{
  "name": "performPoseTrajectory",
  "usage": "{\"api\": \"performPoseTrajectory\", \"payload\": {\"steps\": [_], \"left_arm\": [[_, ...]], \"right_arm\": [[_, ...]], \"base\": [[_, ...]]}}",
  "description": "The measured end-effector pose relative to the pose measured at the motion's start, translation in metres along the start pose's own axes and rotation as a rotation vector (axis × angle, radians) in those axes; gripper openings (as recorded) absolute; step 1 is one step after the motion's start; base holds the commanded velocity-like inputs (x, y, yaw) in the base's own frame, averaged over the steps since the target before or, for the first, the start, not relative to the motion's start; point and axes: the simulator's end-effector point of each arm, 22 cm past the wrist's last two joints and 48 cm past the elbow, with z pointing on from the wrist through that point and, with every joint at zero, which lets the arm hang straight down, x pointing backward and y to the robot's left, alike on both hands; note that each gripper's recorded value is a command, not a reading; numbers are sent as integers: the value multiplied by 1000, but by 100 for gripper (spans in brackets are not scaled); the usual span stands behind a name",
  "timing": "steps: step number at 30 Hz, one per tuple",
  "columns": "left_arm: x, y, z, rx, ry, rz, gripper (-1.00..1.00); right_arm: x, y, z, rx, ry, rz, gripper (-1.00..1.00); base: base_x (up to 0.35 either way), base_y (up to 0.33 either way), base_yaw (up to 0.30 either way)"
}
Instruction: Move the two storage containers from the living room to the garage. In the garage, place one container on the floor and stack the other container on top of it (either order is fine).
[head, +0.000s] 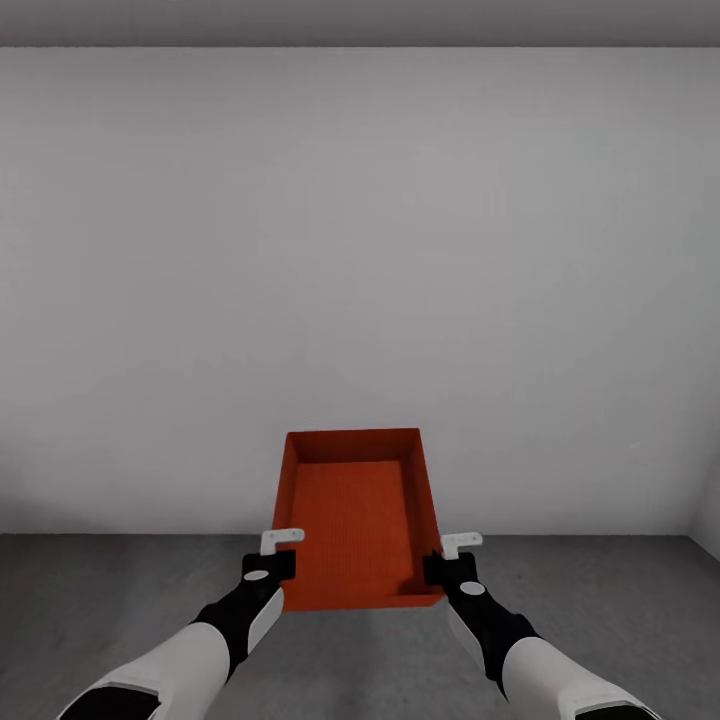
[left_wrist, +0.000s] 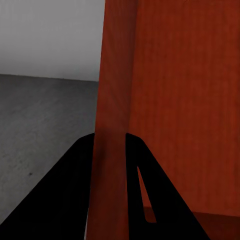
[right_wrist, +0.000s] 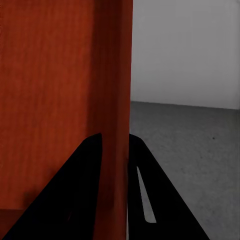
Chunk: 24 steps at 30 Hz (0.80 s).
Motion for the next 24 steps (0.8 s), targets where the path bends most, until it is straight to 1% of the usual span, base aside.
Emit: {"api": "performPoseTrajectory", "payload": {"steps": [19, 20, 24], "left_arm": [[16, 0, 6, -1, 30, 2, -100], [12, 1, 7, -4, 31, 16, -100], [15, 2, 9, -5, 38, 18, -100]], "right_arm": [[16, 1, 5, -3, 29, -4, -100], [18, 3, 5, -3, 35, 17, -100], [22, 4, 7, -3, 41, 18, -100]], "base": [[0, 0, 0], [0, 0, 0], [0, 0, 0]]}}
